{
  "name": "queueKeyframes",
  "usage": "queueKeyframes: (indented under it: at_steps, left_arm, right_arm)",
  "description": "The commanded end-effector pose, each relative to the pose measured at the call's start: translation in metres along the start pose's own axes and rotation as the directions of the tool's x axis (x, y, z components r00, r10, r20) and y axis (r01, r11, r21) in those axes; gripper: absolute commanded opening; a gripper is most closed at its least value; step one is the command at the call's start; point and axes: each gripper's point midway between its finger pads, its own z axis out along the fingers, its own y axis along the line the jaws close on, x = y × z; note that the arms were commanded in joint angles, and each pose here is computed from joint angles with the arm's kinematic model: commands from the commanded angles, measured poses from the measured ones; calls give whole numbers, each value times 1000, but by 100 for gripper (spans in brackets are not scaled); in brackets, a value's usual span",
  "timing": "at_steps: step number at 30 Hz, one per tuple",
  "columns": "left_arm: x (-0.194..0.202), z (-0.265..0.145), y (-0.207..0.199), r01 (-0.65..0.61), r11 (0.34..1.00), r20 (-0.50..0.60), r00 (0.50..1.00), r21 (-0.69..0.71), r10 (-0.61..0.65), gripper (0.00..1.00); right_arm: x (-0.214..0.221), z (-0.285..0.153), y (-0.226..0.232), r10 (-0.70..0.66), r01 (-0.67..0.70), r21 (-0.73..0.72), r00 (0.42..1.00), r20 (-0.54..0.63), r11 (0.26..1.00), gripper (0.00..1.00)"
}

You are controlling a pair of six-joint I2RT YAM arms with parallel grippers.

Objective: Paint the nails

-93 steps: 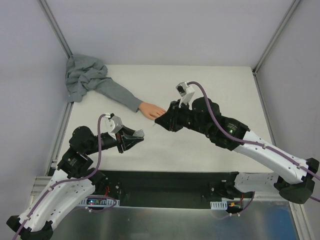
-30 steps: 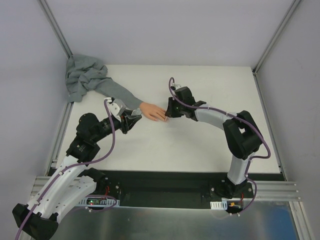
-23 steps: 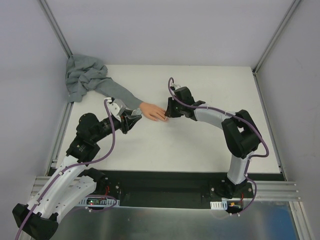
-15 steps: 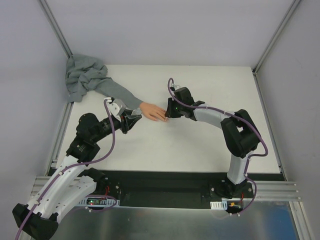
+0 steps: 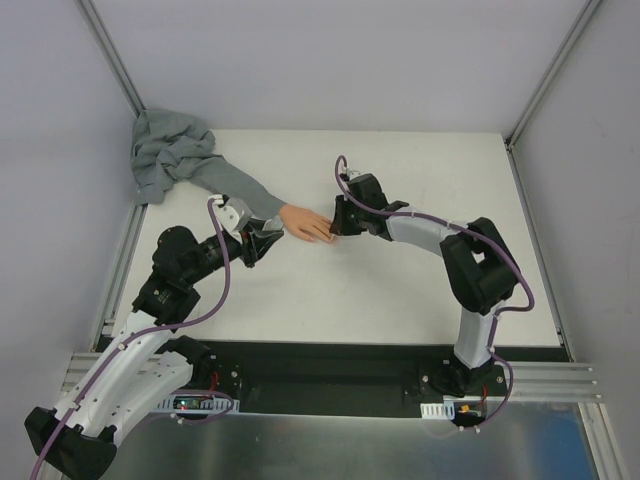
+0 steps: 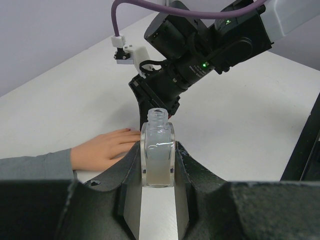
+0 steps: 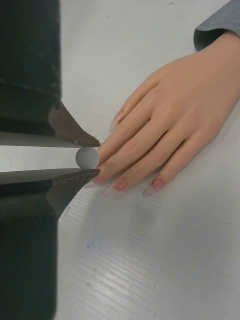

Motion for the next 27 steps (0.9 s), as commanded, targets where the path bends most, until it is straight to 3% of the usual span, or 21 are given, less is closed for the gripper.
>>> queueKeyframes:
  at_steps: [1, 27]
  left_arm:
    - [-22, -1, -2, -33, 999, 75, 997, 18, 31, 0]
    - [-22, -1, -3, -34, 999, 76, 997, 22, 32, 0]
  right_arm:
    - [-14, 1, -1, -6, 6, 11, 1000, 22, 1000, 0]
    - [-16, 6, 4, -4, 5, -17, 1000, 17, 1000, 1]
